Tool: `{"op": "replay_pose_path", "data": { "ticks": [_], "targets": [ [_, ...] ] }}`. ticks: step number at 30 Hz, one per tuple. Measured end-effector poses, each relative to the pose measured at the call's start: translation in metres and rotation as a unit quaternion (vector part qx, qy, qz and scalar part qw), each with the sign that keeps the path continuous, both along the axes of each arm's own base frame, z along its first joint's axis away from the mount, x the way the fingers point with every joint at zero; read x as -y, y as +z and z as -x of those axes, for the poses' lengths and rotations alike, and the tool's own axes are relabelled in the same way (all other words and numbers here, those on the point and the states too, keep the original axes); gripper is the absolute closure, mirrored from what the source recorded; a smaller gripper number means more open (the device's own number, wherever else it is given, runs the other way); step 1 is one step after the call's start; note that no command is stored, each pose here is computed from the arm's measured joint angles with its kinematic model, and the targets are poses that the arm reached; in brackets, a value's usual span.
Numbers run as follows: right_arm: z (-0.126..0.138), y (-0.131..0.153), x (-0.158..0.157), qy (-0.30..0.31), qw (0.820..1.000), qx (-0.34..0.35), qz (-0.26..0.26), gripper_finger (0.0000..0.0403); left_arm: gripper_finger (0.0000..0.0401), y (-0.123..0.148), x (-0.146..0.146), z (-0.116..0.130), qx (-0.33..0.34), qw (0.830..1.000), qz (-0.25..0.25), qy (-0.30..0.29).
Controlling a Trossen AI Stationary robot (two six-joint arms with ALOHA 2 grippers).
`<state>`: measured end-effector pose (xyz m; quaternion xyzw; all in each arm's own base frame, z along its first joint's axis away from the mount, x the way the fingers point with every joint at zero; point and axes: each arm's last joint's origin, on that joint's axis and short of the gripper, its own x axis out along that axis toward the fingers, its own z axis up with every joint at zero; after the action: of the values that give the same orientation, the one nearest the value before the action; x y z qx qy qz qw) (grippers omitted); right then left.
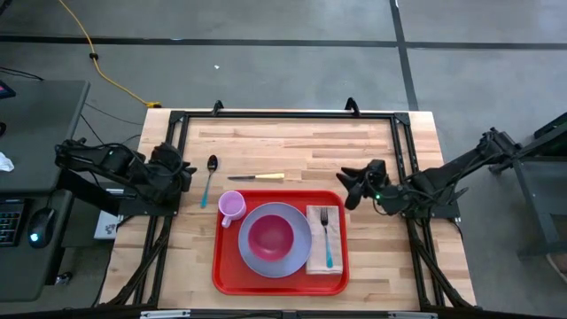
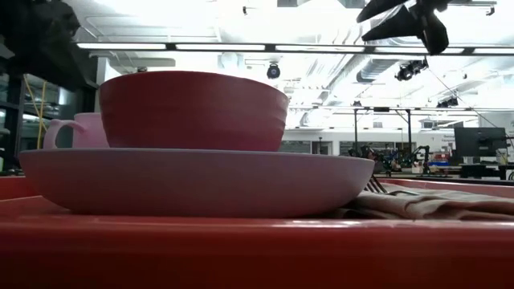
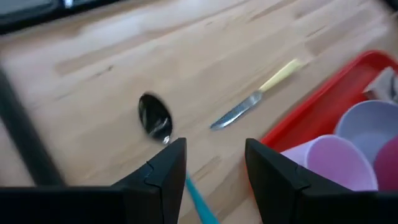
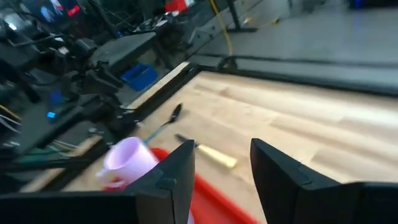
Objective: Set up tray
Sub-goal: Put the blue spoon on the brown napkin to the left of the blue fork
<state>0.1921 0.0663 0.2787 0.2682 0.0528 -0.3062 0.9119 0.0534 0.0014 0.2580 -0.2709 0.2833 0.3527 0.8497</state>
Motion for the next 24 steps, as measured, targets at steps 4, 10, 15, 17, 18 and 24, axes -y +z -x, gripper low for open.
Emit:
{"op": "replay_pose_path", "data": {
  "ticks": [4,10,15,17,18,24],
  "targets": [
    [0.007,-0.004,0.004,-0.012,0.999,-0.037,0.029,0.0269,0.0206,-0.002,0.001,-0.002,-0.018,1.000,0.009,0.010],
    [0.018,-0.016,0.009,-0.027,0.996,-0.087,0.015,0.0269,0.0206,-0.004,0.003,-0.007,-0.035,0.999,0.003,0.011],
    [0.023,-0.024,0.010,-0.010,0.992,-0.122,0.012,0.0269,0.0206,-0.004,0.003,-0.009,-0.034,0.999,0.006,0.019],
    [0.028,-0.031,0.012,-0.002,0.992,-0.128,0.000,0.0269,0.0206,-0.004,0.003,-0.010,-0.031,0.999,0.008,0.020],
    [0.031,-0.036,0.013,-0.001,0.992,-0.126,-0.008,0.0269,0.0206,-0.004,0.003,-0.010,-0.030,0.999,0.009,0.020],
    [0.054,-0.057,0.018,0.015,0.996,-0.071,-0.043,0.0269,0.0206,-0.003,0.004,-0.010,-0.027,0.999,0.011,0.023]
  ]
}}
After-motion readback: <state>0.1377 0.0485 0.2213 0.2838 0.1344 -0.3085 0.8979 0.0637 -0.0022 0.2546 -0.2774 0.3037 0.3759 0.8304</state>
